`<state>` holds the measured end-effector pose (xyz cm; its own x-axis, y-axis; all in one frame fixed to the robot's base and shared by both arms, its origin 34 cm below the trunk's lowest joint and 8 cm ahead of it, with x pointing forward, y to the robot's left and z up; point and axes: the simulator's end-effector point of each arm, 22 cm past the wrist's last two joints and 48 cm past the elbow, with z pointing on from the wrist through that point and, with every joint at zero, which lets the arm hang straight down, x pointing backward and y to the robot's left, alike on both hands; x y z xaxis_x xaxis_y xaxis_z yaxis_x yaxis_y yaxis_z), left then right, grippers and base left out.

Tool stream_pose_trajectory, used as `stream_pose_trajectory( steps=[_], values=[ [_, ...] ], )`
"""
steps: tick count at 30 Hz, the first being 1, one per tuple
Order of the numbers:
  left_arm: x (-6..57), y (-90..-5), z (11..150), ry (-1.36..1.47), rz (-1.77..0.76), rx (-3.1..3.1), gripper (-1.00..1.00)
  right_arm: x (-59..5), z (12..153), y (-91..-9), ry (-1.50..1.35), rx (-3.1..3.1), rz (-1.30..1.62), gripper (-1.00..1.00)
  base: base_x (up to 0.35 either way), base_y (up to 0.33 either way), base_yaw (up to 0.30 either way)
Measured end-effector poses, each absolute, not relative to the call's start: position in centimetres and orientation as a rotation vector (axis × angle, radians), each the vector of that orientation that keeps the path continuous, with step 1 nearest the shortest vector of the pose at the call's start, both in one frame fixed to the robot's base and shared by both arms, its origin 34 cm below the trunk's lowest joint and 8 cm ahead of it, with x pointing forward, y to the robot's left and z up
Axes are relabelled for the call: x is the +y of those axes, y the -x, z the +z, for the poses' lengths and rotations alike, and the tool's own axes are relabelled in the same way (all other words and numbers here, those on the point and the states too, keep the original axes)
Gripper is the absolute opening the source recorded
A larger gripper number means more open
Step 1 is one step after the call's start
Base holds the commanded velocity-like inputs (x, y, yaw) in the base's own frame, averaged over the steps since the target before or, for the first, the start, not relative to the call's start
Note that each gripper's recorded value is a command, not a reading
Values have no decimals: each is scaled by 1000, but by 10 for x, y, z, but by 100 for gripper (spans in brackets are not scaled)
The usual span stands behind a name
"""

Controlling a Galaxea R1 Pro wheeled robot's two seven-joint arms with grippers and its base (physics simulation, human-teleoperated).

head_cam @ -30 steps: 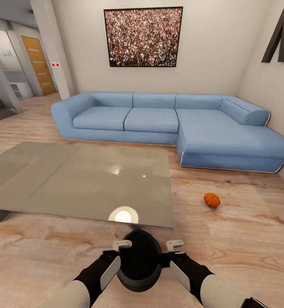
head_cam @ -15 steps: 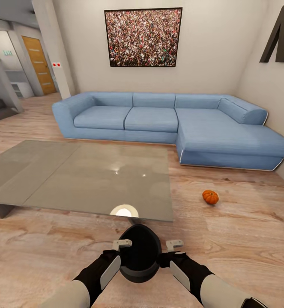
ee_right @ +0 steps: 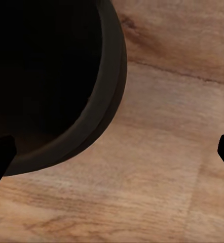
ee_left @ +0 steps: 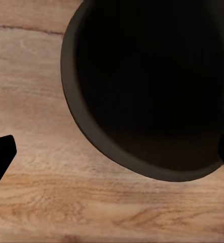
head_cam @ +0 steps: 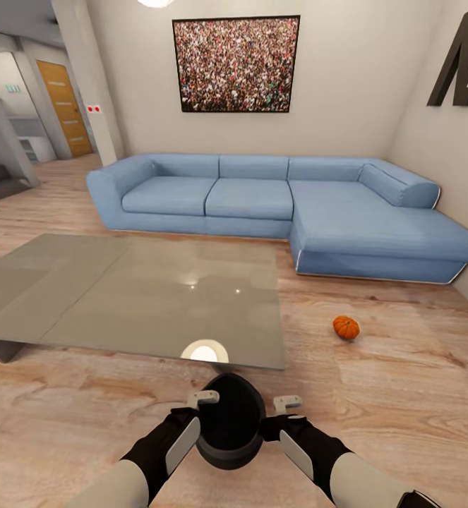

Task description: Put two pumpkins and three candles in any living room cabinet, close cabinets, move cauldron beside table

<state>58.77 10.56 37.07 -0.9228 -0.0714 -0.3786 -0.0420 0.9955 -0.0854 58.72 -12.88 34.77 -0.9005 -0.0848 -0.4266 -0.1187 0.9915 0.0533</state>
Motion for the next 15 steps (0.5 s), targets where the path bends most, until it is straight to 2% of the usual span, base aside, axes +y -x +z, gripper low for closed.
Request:
stream_pose_trajectory(
  steps=[15],
  values=[
    [120, -592, 407, 151, -136, 2827, 100, -129, 379, -593, 145, 2700, 109, 100, 0, 0, 0]
  ],
)
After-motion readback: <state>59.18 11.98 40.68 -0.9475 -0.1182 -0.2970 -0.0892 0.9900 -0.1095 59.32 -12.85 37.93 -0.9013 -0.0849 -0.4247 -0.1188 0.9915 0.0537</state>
